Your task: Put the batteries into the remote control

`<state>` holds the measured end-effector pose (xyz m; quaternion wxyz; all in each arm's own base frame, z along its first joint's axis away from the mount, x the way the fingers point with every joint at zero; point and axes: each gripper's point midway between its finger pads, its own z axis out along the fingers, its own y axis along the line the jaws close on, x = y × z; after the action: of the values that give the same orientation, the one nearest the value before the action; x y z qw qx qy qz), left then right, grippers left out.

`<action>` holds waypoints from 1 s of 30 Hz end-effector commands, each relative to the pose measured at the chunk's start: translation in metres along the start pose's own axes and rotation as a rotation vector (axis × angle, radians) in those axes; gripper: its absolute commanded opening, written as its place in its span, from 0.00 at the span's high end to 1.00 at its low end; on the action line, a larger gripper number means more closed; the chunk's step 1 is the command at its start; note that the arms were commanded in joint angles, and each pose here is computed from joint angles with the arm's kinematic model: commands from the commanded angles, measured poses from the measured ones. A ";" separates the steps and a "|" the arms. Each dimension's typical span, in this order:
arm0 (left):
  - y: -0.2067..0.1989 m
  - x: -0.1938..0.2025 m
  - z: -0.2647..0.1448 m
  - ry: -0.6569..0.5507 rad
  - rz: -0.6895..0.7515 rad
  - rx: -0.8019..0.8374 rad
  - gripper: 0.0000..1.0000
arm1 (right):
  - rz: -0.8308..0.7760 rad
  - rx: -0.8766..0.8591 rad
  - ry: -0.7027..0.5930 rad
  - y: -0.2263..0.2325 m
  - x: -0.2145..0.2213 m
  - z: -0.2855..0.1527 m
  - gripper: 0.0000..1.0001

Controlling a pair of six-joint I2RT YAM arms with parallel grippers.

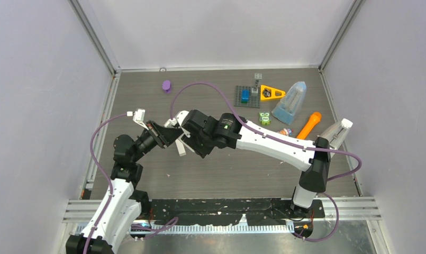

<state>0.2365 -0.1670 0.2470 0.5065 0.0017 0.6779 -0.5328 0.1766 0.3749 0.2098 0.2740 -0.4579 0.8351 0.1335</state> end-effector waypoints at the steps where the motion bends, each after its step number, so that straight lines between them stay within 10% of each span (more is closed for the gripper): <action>1: -0.018 -0.011 -0.001 -0.037 0.057 0.068 1.00 | 0.015 0.026 -0.019 0.000 -0.010 -0.005 0.72; 30: -0.018 -0.004 -0.004 -0.023 0.005 0.072 1.00 | 0.069 0.072 -0.040 -0.005 -0.024 0.000 0.72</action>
<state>0.2327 -0.1674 0.2501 0.5030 -0.0068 0.6708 -0.5449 0.1824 0.3811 0.2035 0.2713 -0.4352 0.8508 0.1146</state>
